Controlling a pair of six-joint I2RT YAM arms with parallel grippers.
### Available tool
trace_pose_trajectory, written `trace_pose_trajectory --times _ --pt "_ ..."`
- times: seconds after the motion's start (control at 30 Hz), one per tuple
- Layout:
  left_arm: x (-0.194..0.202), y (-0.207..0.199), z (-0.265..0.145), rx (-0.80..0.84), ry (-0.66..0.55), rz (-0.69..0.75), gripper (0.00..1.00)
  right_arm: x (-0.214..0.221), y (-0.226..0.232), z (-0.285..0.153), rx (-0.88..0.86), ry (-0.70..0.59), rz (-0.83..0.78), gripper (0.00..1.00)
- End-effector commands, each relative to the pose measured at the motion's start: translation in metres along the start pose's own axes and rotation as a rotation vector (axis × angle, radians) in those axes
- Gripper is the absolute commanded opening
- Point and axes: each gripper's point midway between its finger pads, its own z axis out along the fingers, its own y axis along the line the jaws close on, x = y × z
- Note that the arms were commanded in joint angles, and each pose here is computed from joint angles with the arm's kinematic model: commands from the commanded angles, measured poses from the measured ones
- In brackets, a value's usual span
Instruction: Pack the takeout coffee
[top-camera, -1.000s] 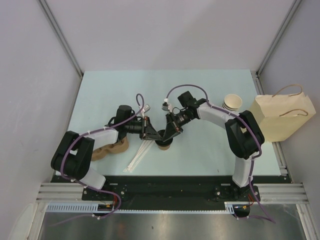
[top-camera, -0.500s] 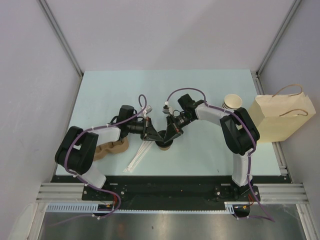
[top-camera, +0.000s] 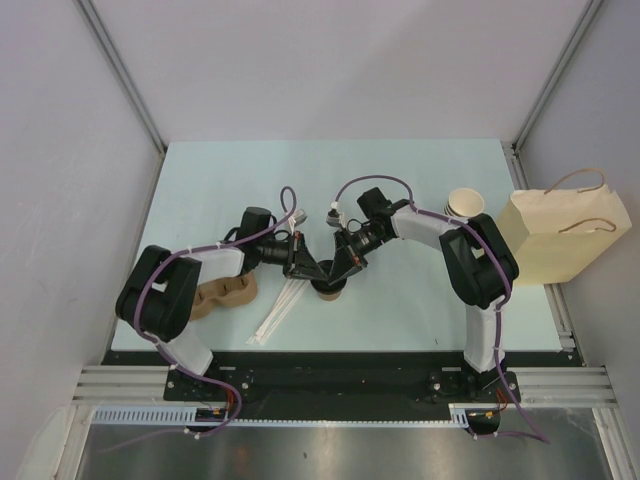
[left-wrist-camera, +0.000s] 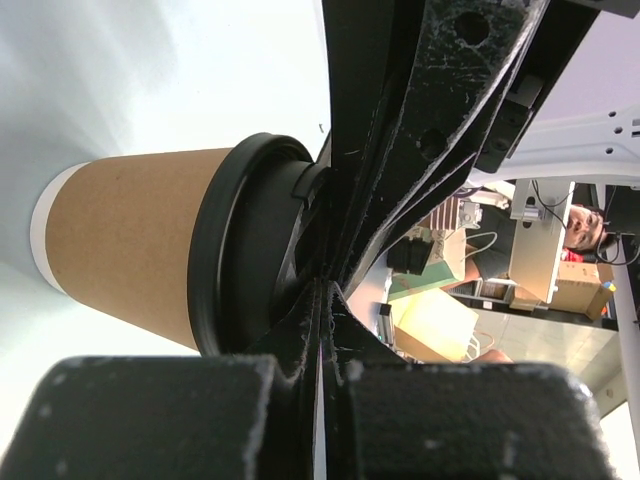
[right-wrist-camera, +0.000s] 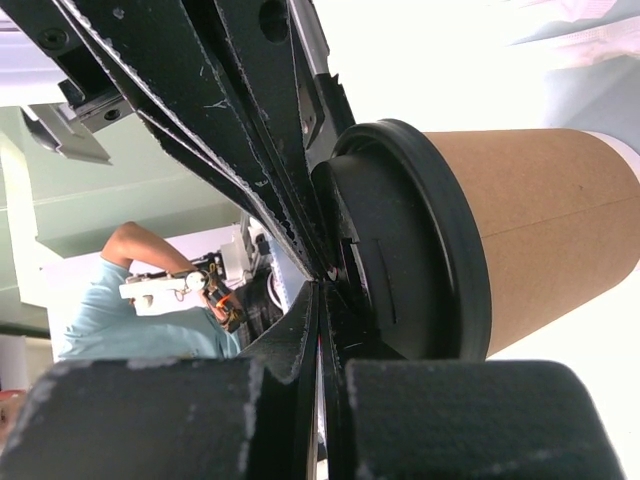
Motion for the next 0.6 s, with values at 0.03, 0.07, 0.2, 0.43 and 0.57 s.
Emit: trace_pose_trajectory --times 0.03,0.07,0.2,0.43,0.57 --pt "0.002 0.04 0.003 -0.118 -0.045 -0.007 0.0 0.012 -0.064 0.006 0.198 0.014 0.032 0.0" --pt "-0.002 0.031 0.003 -0.093 -0.061 0.011 0.0 0.012 -0.061 0.006 0.194 0.012 0.021 0.0" --pt "-0.003 0.005 -0.003 -0.03 -0.072 0.072 0.0 0.007 -0.026 0.005 0.139 -0.005 -0.059 0.0" --pt "-0.005 -0.044 -0.016 0.08 -0.115 0.174 0.0 0.0 0.022 -0.004 0.038 -0.046 -0.133 0.0" --pt "-0.006 -0.063 -0.024 0.084 -0.141 0.246 0.0 -0.008 0.035 -0.01 0.021 -0.079 -0.156 0.0"
